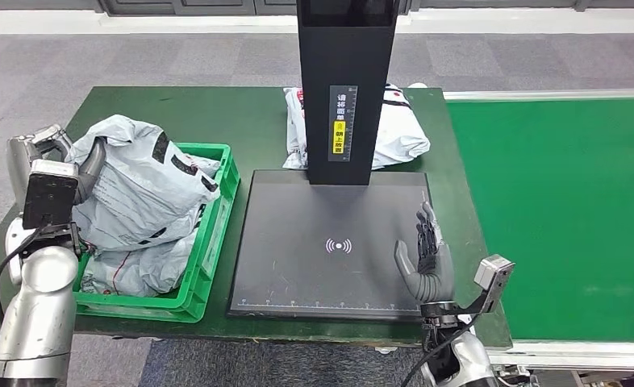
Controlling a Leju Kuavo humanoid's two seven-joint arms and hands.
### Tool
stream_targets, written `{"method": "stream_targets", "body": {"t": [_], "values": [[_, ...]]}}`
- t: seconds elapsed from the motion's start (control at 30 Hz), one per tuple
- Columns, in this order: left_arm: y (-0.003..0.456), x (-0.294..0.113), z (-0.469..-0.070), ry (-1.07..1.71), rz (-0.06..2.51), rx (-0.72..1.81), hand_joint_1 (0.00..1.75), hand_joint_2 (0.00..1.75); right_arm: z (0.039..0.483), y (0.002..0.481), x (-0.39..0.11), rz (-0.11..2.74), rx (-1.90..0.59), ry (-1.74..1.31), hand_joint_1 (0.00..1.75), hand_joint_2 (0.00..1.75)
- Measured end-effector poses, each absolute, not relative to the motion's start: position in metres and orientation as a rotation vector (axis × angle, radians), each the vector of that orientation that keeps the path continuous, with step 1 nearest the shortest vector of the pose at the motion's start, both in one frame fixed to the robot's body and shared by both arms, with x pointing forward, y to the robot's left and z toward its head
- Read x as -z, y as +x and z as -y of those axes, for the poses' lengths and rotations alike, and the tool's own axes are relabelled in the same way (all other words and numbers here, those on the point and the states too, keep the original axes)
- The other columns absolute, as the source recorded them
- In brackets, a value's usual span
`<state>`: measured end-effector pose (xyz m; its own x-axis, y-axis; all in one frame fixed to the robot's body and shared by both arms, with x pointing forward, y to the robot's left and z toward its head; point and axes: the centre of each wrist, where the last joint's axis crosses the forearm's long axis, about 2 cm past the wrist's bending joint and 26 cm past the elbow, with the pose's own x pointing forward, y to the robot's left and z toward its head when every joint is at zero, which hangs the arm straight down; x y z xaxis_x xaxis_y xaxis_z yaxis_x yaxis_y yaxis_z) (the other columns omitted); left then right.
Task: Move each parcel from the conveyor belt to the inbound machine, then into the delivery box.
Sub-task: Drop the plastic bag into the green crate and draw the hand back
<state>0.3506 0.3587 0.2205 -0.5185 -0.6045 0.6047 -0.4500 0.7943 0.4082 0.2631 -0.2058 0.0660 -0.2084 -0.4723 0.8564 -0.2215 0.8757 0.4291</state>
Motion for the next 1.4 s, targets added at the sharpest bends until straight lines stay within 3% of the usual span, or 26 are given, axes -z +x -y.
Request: {"method": "stream_targets", "body": {"t": [0.03, 0.1, 0.13, 0.17, 0.47, 0.63, 1.07, 1.4], "values": [[0.351, -0.220, -0.358, 0.774, 2.204, 0.259, 1.49, 0.87, 0.206, 0.263, -0.066, 1.794, 0.249, 0.525, 0.00, 1.75], [0.351, -0.219, -0.357, 0.764, 2.193, 0.267, 0.63, 0.00, 0.206, 0.263, -0.066, 1.794, 0.249, 0.525, 0.00, 1.75], [0.352, -0.219, -0.356, 0.750, 2.180, 0.275, 0.20, 0.00, 0.206, 0.263, -0.066, 1.794, 0.248, 0.524, 0.00, 1.75], [0.354, -0.218, -0.355, 0.726, 2.159, 0.291, 0.01, 0.00, 0.206, 0.263, -0.066, 1.793, 0.247, 0.524, 0.00, 1.75], [0.396, -0.196, -0.324, 0.416, 1.901, 0.599, 0.00, 0.00, 0.203, 0.259, -0.066, 1.764, 0.202, 0.513, 0.00, 1.75], [0.423, -0.182, -0.303, 0.349, 1.612, 0.778, 0.00, 0.00, 0.203, 0.262, -0.069, 1.757, 0.183, 0.512, 0.00, 1.75], [0.442, -0.160, -0.324, 0.855, 1.163, 0.925, 0.00, 0.00, 0.213, 0.254, -0.070, 1.737, 0.204, 0.507, 0.00, 1.75], [0.441, -0.153, -0.335, 0.971, 1.031, 0.989, 0.00, 0.00, 0.215, 0.253, -0.068, 1.724, 0.208, 0.494, 0.00, 1.75]]}}
